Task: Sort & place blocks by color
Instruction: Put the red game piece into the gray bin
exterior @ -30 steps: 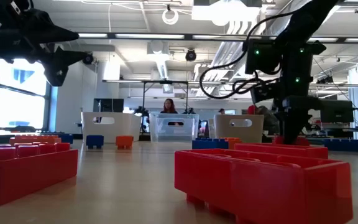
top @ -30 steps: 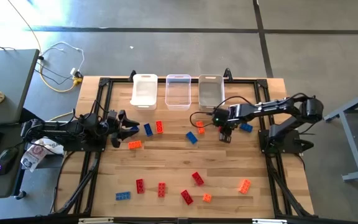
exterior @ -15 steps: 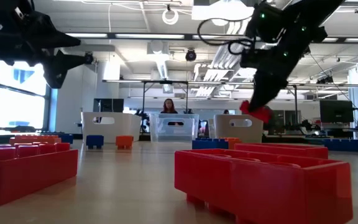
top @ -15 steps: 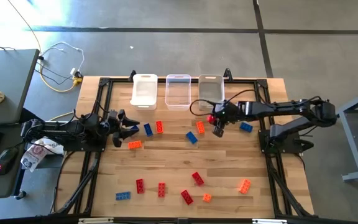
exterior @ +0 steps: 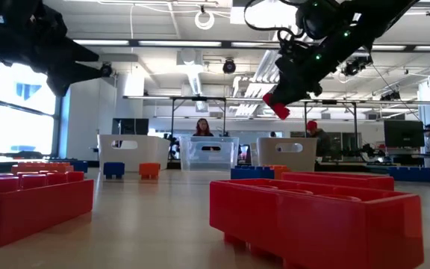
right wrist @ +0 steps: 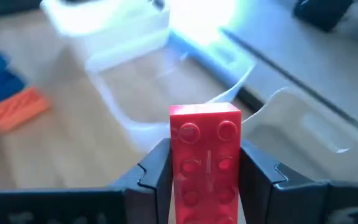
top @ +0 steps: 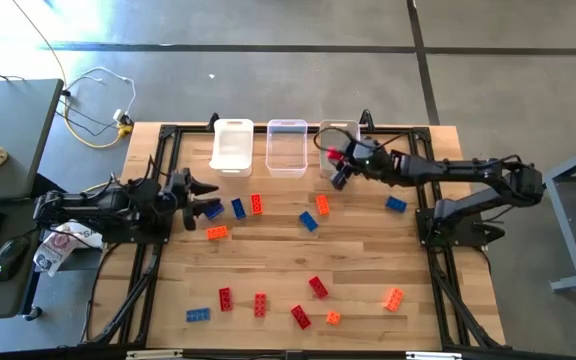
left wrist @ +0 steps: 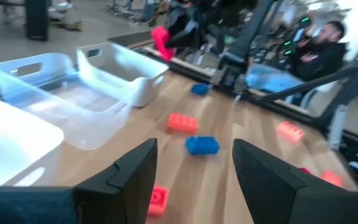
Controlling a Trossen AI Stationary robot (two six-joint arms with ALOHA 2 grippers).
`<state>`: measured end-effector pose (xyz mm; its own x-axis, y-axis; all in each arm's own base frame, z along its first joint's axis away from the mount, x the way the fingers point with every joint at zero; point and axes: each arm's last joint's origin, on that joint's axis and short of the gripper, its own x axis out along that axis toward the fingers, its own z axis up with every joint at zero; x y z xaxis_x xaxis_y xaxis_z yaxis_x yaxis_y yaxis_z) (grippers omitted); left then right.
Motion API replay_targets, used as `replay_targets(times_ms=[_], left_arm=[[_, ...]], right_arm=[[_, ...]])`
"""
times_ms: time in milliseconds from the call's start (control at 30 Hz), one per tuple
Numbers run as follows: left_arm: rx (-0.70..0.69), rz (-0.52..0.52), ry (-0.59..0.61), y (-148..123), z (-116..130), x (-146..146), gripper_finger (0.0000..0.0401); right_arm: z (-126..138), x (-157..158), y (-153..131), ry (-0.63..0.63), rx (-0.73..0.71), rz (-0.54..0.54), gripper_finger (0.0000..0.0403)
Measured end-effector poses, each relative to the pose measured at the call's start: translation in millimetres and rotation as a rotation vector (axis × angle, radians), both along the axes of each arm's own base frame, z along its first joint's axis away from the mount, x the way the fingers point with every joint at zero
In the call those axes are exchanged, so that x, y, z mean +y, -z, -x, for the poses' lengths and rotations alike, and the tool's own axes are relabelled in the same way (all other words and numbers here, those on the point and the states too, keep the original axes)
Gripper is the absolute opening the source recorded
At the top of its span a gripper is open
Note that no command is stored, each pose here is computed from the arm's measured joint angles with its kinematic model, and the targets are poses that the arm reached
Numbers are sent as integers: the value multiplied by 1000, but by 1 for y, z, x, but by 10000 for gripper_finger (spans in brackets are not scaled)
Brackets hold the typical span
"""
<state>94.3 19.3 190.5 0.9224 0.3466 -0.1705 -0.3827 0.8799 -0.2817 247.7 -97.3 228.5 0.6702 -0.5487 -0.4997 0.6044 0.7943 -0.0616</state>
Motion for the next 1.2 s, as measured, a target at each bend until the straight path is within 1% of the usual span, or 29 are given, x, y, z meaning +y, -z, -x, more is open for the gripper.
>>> replay_targets(times_ms=[200,300,433,567,700,833,1067,1200], left_arm=[[82,33,-88,-8,5,2,197],[117,67,-109,-13,4,2,197],[189,118,-131,-18,0,3,197],[273,172,-154,-21,-7,4,197],[366,230,-184,-24,-13,5,197],[456,264,-209,-24,-19,5,197],[588,304,-246,-17,-28,7,197],[644,361,-266,-10,-31,6,197]], right_arm=[[4,-21,-6,141,-67,55,112],[6,-32,-1,197,-74,25,112],[6,-44,13,250,-50,-24,112],[3,-50,27,257,-46,-103,112],[1,-52,35,266,-55,-160,112],[0,-53,37,287,-67,-191,112],[4,-50,43,325,-23,-246,112],[6,-50,45,339,-9,-264,112]])
